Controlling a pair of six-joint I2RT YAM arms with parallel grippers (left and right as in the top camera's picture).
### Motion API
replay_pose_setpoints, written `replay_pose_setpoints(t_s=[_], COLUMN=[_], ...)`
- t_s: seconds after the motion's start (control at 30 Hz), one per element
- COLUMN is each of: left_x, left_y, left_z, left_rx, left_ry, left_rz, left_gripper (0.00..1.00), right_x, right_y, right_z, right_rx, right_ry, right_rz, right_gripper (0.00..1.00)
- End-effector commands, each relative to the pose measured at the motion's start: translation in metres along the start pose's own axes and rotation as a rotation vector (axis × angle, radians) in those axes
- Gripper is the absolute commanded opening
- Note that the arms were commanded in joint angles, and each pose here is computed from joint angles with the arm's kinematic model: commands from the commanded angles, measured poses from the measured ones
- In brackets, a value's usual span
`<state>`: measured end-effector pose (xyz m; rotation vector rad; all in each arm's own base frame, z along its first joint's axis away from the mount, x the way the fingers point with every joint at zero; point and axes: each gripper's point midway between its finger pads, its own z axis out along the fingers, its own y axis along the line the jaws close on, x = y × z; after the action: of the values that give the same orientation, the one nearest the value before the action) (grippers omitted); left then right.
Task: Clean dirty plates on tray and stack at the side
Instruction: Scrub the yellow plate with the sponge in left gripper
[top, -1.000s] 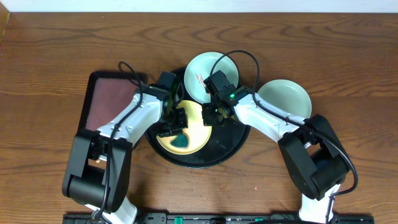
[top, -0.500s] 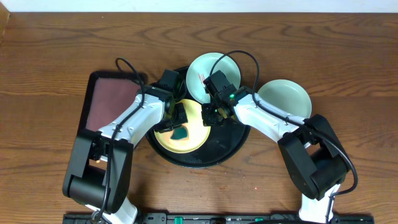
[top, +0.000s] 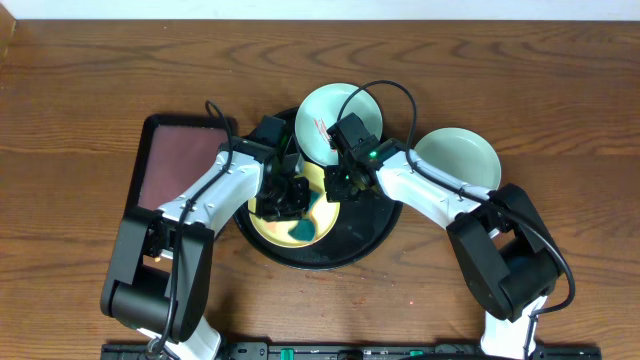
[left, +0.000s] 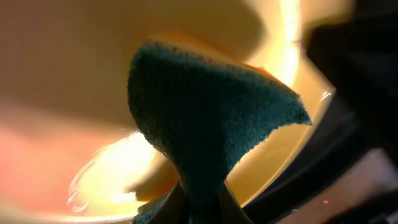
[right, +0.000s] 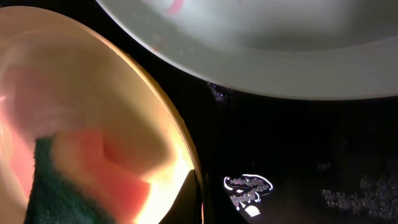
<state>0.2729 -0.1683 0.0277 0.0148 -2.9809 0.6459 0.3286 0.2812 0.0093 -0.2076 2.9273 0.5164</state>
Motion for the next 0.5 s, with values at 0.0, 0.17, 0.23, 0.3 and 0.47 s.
replay_pose_setpoints(t_s=[0.0, 0.17, 0.23, 0.3, 0.47], left_x=[-0.01, -0.044, -0.05, -0.049, -0.026], left_y=[0.0, 0.061, 0.082, 0.09, 0.104], left_z=[0.005, -0.011, -0.023, -0.027, -0.031], left_rx=[0.002, -0.344, -0.464, -0.512, -0.59], left_ry=[-0.035, -0.257, -0.339, -0.36, -0.304], left_rz=[0.048, -0.192, -0.281, -0.318, -0.391], left_gripper=[0.08, 0.07, 0.07, 0.07, 0.08], right_x=[-0.001, -0.001, -0.001, -0.001, -0.001], right_y=[-0.011, -0.011, -0.011, -0.011, -0.011], right_z=[0.008, 0.008, 0.008, 0.008, 0.008], right_rx=[0.048, 0.048, 0.048, 0.049, 0.048], right_ry=[0.002, 0.002, 0.002, 0.002, 0.002], right_rz=[0.023, 0.023, 0.023, 0.023, 0.023], right_gripper=[0.01, 0.01, 0.01, 0.01, 0.01])
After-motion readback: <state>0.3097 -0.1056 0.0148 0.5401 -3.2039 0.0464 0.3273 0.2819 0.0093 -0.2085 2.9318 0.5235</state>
